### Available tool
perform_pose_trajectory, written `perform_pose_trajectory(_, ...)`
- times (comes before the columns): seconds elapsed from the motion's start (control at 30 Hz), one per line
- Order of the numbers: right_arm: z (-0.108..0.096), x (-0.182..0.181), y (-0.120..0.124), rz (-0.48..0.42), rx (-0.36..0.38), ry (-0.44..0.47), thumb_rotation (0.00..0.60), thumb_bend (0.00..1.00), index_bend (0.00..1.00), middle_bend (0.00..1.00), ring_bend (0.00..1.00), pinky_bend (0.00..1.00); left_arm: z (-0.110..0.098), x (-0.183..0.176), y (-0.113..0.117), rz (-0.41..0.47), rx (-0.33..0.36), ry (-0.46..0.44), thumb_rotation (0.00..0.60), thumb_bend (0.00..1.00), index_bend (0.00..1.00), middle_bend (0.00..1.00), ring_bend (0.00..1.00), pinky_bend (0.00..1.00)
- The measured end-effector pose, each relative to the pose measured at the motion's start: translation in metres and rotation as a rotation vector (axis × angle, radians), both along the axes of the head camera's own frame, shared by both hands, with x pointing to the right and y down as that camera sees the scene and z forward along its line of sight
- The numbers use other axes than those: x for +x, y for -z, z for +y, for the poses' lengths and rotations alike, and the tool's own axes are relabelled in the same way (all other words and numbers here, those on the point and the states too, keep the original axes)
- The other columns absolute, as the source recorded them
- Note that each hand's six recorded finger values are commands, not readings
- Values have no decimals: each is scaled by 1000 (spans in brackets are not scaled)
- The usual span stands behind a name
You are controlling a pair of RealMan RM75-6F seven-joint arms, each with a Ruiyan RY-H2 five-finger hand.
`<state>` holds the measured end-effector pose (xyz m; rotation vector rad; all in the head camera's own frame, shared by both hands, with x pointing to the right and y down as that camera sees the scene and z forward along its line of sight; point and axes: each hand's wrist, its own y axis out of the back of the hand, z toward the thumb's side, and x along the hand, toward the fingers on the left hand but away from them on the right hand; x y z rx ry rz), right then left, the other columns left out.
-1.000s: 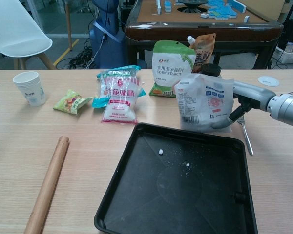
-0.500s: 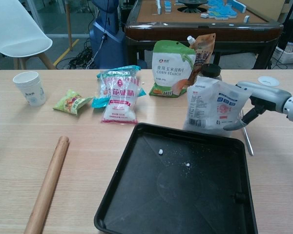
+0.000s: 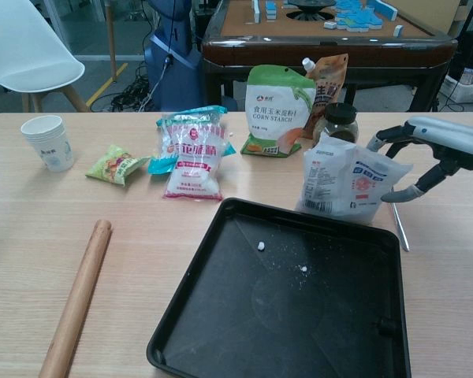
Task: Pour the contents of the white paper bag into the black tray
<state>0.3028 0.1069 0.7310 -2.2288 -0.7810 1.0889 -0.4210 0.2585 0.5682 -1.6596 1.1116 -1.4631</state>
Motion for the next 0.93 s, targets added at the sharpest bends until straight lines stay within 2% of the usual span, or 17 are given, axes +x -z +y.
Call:
perform_pose_trajectory(0.2,-3,20,26,60,90,-3,600,12,394,339,194,254,0,-3,0,-6,-4,3,600,257,97,129,145,58)
perform_pose_trajectory(0.33,-3,35,46,111,153,-10,600,63,394,375,250,263,-2,-4,0,-7,-4,1,600,257,96,129,146,58)
perform_pose_trajectory(0.53,2,63,88,238,256,-34,600,116,394,434,369,387,-4,-3,-2,-7,-5,-10,600,256,96,129,145,58)
perform_pose_trajectory(0.73,18,96,129,391,330,-105,600,141,439,485,463,455,-6,0,-4,-5,1,-26,600,257,96,129,145,58)
perform_pose_trajectory(0.93,42,131,163,485,374,-218,600,141,454,493,468,461,-7,2,-4,0,5,-37,600,257,96,129,145,57)
